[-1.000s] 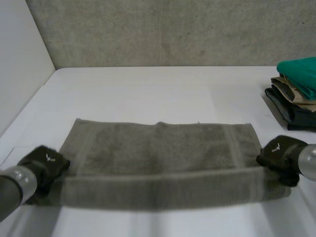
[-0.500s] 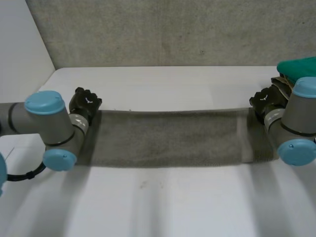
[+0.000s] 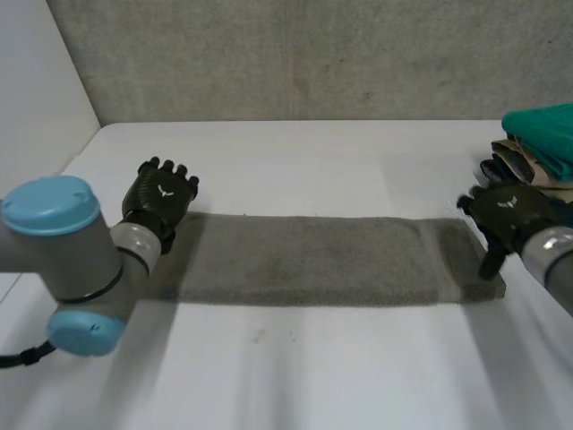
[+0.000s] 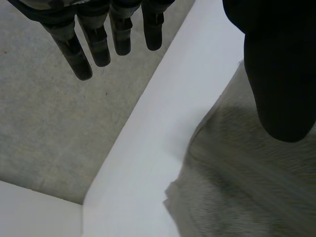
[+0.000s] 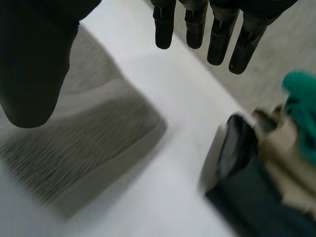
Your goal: Fold the laundry.
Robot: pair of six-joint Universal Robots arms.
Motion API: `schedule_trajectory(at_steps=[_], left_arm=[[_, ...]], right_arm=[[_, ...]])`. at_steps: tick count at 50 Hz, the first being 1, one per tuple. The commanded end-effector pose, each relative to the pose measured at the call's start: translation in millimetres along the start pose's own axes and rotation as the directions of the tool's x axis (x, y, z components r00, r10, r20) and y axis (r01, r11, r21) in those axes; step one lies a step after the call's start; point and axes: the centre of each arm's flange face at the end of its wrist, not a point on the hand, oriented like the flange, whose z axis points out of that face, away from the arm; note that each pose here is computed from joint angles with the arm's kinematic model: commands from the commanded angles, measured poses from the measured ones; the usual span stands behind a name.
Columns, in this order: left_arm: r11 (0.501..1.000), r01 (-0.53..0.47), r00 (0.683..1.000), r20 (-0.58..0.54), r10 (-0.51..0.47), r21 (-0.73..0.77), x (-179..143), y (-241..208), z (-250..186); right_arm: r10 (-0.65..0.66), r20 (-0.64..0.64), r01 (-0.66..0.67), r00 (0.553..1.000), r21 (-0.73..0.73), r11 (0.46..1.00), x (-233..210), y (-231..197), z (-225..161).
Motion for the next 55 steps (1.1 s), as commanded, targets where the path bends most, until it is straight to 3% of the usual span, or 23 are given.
schedule_trajectory(at_steps=[1, 14, 21, 25, 28, 30, 34, 40, 44, 48, 53, 55], left_arm=[[0.992, 0.127, 0.991, -0.040, -0.126, 0.012, 1, -3, -21], [0.990, 0.138, 0.990, -0.043, -0.138, 0.007, 2, -2, -22], [0.990, 0.138, 0.990, -0.035, -0.137, 0.014, -1, -5, -23], [0.990, 0.138, 0.990, -0.020, -0.138, 0.030, -7, -10, -26], [0.990, 0.139, 0.990, -0.014, -0.138, 0.033, -11, -12, -29], [0.990, 0.140, 0.990, 0.000, -0.140, 0.033, -17, -12, -31], [0.989, 0.144, 0.989, 0.014, -0.144, 0.027, -23, -10, -34], [0.989, 0.146, 0.988, 0.046, -0.147, 0.026, -34, -9, -36], [0.988, 0.147, 0.986, 0.068, -0.150, 0.036, -41, -11, -37], [0.988, 0.147, 0.986, 0.076, -0.150, 0.045, -44, -14, -38], [0.988, 0.146, 0.986, 0.072, -0.149, 0.047, -43, -15, -39], [0.988, 0.146, 0.986, 0.069, -0.149, 0.046, -42, -15, -39]], right_arm=[[0.052, 0.040, -0.048, 0.998, -0.087, 0.995, 4, 28, -5], [0.057, 0.074, -0.047, 0.996, -0.128, 0.991, -11, 61, 23], [0.045, -0.029, -0.048, 0.999, -0.126, 0.991, 13, 69, 28], [-0.009, -0.125, -0.006, 0.992, -0.123, 0.992, 45, 67, 19], [-0.122, -0.209, 0.084, 0.970, -0.180, 0.980, 80, 78, 16], [-0.226, -0.236, 0.171, 0.945, -0.231, 0.958, 98, 86, 15], [-0.305, -0.243, 0.250, 0.921, -0.234, 0.940, 104, 79, 17], [-0.244, -0.203, 0.258, 0.948, 0.048, 0.965, 49, 3, 20], [-0.191, -0.153, 0.228, 0.969, 0.276, 0.934, 3, -53, 6], [-0.243, -0.051, 0.236, 0.969, 0.485, 0.842, -67, -95, -11], [-0.382, 0.146, 0.175, 0.912, 0.706, 0.687, -188, -117, -44], [-0.418, 0.187, 0.155, 0.889, 0.735, 0.660, -214, -116, -50]])
